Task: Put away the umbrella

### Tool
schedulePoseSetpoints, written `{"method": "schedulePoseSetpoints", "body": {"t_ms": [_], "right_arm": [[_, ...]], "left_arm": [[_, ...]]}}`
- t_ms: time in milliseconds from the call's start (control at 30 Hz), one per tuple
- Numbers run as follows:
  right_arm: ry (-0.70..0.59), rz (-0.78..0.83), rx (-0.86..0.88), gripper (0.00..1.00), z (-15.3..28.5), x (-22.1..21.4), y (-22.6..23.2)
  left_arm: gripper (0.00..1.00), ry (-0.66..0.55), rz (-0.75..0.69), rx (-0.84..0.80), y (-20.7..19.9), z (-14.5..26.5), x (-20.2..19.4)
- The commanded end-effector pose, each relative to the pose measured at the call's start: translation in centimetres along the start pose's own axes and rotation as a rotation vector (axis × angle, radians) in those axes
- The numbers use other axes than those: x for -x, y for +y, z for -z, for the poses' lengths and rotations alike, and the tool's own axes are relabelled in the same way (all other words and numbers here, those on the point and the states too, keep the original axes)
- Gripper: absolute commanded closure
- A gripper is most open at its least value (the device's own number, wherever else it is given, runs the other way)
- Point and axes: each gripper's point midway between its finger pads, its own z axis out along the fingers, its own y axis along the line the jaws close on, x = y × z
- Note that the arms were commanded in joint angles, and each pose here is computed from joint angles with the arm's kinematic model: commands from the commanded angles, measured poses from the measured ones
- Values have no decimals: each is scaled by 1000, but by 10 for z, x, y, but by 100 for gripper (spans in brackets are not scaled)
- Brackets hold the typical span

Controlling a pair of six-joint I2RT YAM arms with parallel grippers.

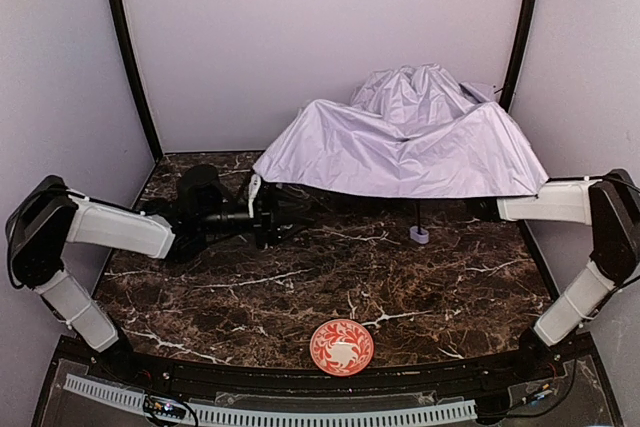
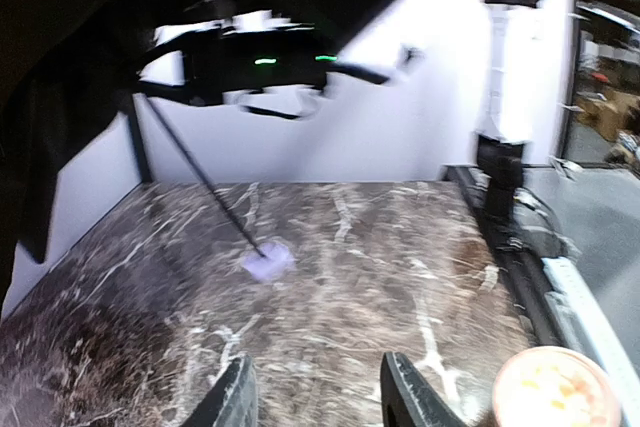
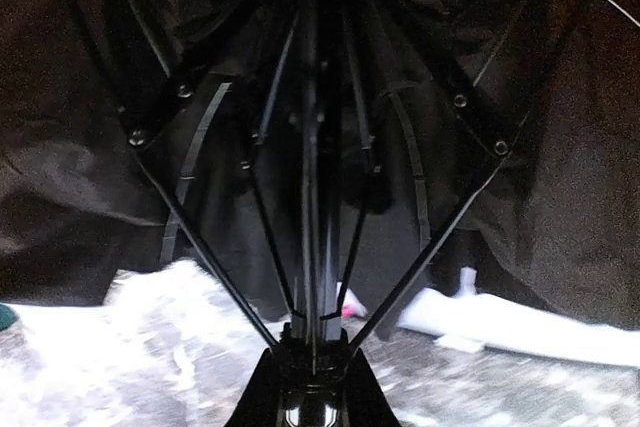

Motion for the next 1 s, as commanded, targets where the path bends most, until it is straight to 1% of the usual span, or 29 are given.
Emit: {"method": "schedulePoseSetpoints", "body": {"t_ms": [0,33,133,200,233,300,333,400,500,600,633,667,700,733,767,800,867,967], "right_arm": [[-121,93,30,100,7,68,-19],[-118,110,24,100,8,73,-23],[-83,141,15,100,12,78,-27],[-61,157,5,100,15,78,-29],[-50,161,0,100,16,77,-30],[-31,159,8,100,21,72,-29],[-26,156,12,100,24,69,-28],[-16,150,11,100,28,64,-27],[6,144,-19,100,31,58,-32],[50,146,-42,100,29,50,-37],[65,145,-42,100,28,46,-38],[78,145,-39,100,28,43,-37],[85,144,-41,100,28,40,-38],[91,143,-47,100,29,38,-39],[90,144,-58,100,31,39,-40],[93,144,-77,100,33,38,-43],[101,155,-123,100,36,38,-51],[135,168,-172,100,39,36,-60]], "left_arm": [[57,89,-43,-108,-40,23,3],[56,131,-26,-80,-37,24,-3],[57,191,3,-46,-31,22,-11],[57,261,18,-72,-38,13,-23],[57,311,20,-97,-45,8,-33],[57,367,19,-174,-65,1,-44],[56,374,20,-216,-76,-2,-45],[54,378,24,-252,-87,-3,-47],[56,374,25,-230,-87,-3,-44],[57,376,10,-209,-92,-9,-31],[62,386,-5,-203,-97,-16,-26],[71,401,-11,-218,-110,-27,-23],[86,394,-7,-237,-118,-39,-11],[98,398,12,-266,-129,-50,-10],[100,408,25,-302,-141,-61,-11],[100,427,16,-342,-154,-71,-16],[100,492,-50,-385,-177,-86,-33],[100,552,-149,-427,-208,-105,-48]]}}
